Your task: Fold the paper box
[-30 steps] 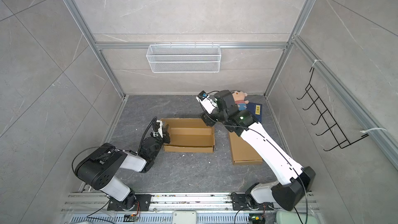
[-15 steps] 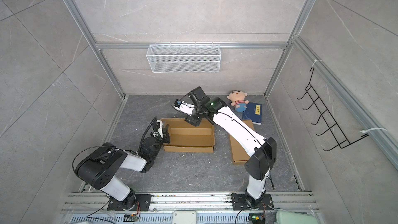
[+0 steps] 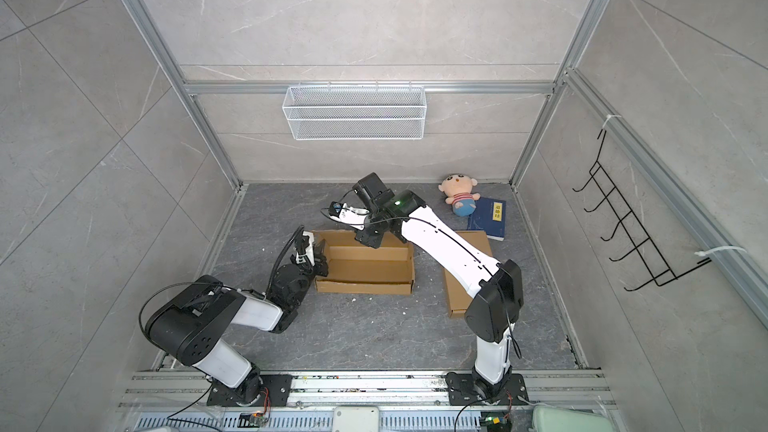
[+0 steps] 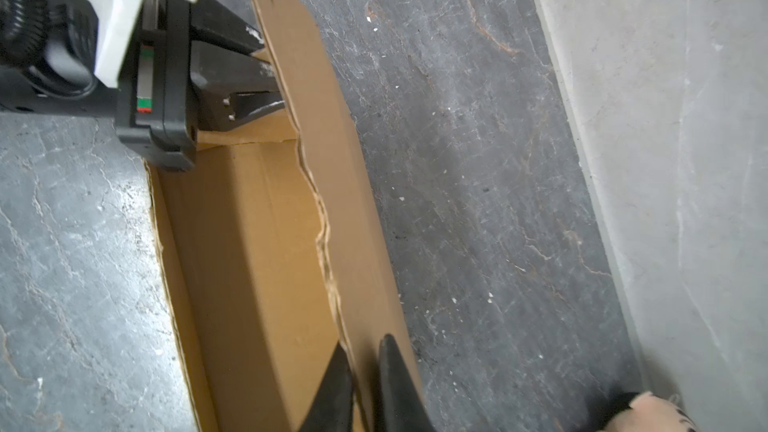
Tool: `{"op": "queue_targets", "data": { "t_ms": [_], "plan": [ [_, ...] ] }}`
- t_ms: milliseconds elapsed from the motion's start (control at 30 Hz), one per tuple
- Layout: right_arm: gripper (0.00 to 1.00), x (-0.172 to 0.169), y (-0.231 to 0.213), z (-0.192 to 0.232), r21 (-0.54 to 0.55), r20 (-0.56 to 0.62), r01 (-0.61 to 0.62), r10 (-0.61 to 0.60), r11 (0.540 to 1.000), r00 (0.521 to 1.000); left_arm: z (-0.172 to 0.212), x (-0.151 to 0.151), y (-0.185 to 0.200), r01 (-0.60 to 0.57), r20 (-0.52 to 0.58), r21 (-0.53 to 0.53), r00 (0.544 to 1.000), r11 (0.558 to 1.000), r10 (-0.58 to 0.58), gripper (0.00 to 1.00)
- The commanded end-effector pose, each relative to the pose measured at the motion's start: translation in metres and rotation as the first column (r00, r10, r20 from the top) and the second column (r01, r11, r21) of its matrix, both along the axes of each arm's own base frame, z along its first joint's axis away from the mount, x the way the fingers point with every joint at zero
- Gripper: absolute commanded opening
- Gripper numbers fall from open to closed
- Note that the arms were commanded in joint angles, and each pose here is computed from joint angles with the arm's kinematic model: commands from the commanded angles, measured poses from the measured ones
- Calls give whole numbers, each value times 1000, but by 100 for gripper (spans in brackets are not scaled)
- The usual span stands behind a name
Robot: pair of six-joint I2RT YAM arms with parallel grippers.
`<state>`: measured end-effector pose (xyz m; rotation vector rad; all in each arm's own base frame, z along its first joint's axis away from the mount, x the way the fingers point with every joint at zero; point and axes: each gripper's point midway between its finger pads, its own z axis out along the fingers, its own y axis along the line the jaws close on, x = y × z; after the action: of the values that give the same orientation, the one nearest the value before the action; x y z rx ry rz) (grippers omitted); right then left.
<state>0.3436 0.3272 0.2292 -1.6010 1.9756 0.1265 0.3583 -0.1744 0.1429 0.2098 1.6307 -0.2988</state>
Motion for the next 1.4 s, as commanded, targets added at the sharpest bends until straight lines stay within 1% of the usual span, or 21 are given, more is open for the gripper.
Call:
{"op": "queue_targets", "data": {
  "t_ms": [0, 100, 267, 400, 500, 567, 600, 633, 733, 833, 933, 1000, 1067, 1133, 1200, 1233, 1300, 1367],
  "plan": [
    [10, -2, -2, -3, -27, 58, 6, -5, 1000, 998, -19, -10, 5, 5, -72, 53, 997, 999, -1, 10],
    [7, -4, -2, -3, -34, 107, 13, -10, 999, 994, -12, -13, 8, 1, -80, 46, 997, 999, 2, 19],
    [3, -9, -5, -4, -33, 159, 32, -27, 999, 987, 1, -24, 17, -15, -72, 30, 997, 999, 17, 32],
    [3, -16, -5, -10, -40, 181, 36, -28, 999, 983, 16, -35, 28, -38, -70, 28, 997, 999, 39, 39],
    [3, -22, -6, -18, -66, 201, 40, -26, 997, 979, 26, -43, 48, -112, -94, 52, 989, 992, 117, 45],
    [4, -26, -7, -24, -74, 214, 48, -31, 996, 976, 36, -49, 68, -192, -108, 67, 974, 979, 198, 51],
    [4, -27, -8, -26, -74, 215, 52, -35, 996, 976, 41, -50, 74, -217, -115, 73, 968, 973, 224, 52],
    [5, -29, -9, -28, -72, 211, 53, -37, 996, 977, 45, -52, 86, -267, -126, 87, 953, 960, 277, 54],
    [6, -38, -7, -34, -45, 191, 51, -42, 998, 981, 61, -53, 102, -322, -159, 106, 928, 941, 336, 56],
    [10, -48, -2, -43, -27, 179, 48, -43, 998, 983, 74, -51, 113, -344, -225, 95, 907, 934, 357, 56],
    [13, -58, 2, -53, -17, 180, 44, -40, 999, 983, 86, -41, 109, -295, -305, 54, 905, 954, 297, 58],
    [16, -64, 4, -61, -10, 152, 43, -41, 999, 988, 95, -32, 100, -230, -354, 12, 909, 973, 219, 58],
    [23, -70, 5, -69, -3, 93, 65, -64, 998, 994, 96, -21, 81, -127, -418, -36, 903, 991, 100, 58],
    [33, -79, 8, -71, 25, 22, 72, -73, 997, 997, 95, -11, 67, -52, -474, -76, 880, 996, 10, 57],
    [44, -89, 11, -73, 55, -55, 69, -66, 996, 996, 87, 0, 53, 27, -542, -140, 835, 990, -99, 56],
    [47, -92, 12, -71, 71, -92, 73, -67, 995, 994, 80, 6, 49, 45, -578, -163, 806, 986, -133, 56],
    [53, -97, 11, -67, 111, -174, 103, -83, 988, 981, 72, 13, 33, 115, -623, -232, 745, 966, -238, 57],
    [58, -97, 9, -57, 174, -259, 148, -100, 974, 961, 58, 21, 16, 167, -667, -290, 671, 942, -324, 59]
  ]
}}
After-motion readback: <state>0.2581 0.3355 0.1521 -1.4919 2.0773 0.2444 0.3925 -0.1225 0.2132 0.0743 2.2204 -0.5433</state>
